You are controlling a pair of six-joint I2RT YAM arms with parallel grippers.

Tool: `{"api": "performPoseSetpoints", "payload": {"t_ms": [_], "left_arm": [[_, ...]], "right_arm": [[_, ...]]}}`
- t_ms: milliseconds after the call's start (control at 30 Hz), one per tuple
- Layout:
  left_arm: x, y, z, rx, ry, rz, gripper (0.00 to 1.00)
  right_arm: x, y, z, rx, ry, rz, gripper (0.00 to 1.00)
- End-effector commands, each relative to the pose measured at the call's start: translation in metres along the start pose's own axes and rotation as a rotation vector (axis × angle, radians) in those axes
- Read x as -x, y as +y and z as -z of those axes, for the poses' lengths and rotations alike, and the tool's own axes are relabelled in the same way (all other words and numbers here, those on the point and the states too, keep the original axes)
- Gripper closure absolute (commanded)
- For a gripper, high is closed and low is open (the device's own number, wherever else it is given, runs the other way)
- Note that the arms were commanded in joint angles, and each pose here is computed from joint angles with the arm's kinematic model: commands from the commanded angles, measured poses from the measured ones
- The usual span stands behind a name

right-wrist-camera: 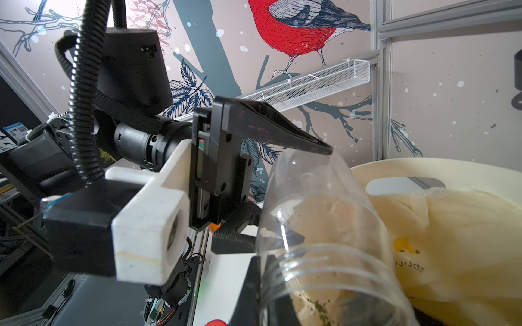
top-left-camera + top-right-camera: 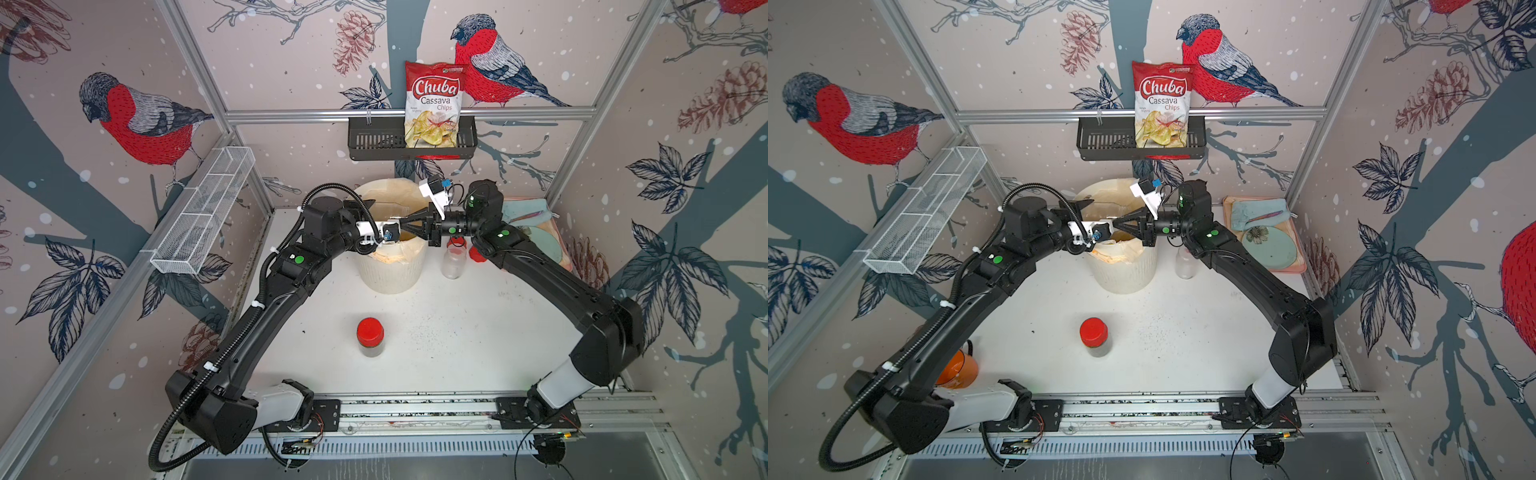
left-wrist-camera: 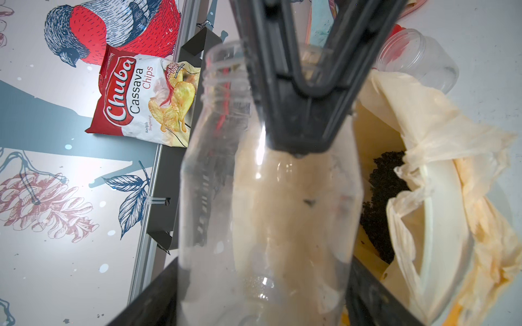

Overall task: Empty moldy tea leaves from jars
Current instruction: Place the jar at the center of the board.

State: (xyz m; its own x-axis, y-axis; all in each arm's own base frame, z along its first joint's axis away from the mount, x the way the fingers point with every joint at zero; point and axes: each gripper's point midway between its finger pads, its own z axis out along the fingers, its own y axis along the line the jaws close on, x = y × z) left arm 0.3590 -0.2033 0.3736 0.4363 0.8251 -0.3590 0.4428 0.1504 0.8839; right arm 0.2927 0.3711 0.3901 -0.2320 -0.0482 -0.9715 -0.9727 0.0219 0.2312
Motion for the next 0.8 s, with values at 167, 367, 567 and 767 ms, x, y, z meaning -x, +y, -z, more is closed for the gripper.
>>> {"api": "performPoseSetpoints", "payload": {"t_ms": [167,367,567,767], "left_arm": [[0.002,0.012,0.007,0.055,-0.012,-0.003,0.04],[0.000,0.022,0.023,0.113,-0.030,0.026,0.03],[0.000,0.037,0.039,0.220,-0.110,0.116,0.03],[-0.005,0.066,0.052,0.378,-0.145,0.278,0.03]], "right_arm": [[0.027,0.009,0.010,-0.033,-0.058,0.059,1.00],[0.053,0.003,0.034,-0.145,-0.099,0.048,1.00],[0.082,-0.001,0.089,-0.329,-0.152,0.020,1.00],[0.060,-0.023,0.144,-0.555,-0.075,-0.097,1.00]]}}
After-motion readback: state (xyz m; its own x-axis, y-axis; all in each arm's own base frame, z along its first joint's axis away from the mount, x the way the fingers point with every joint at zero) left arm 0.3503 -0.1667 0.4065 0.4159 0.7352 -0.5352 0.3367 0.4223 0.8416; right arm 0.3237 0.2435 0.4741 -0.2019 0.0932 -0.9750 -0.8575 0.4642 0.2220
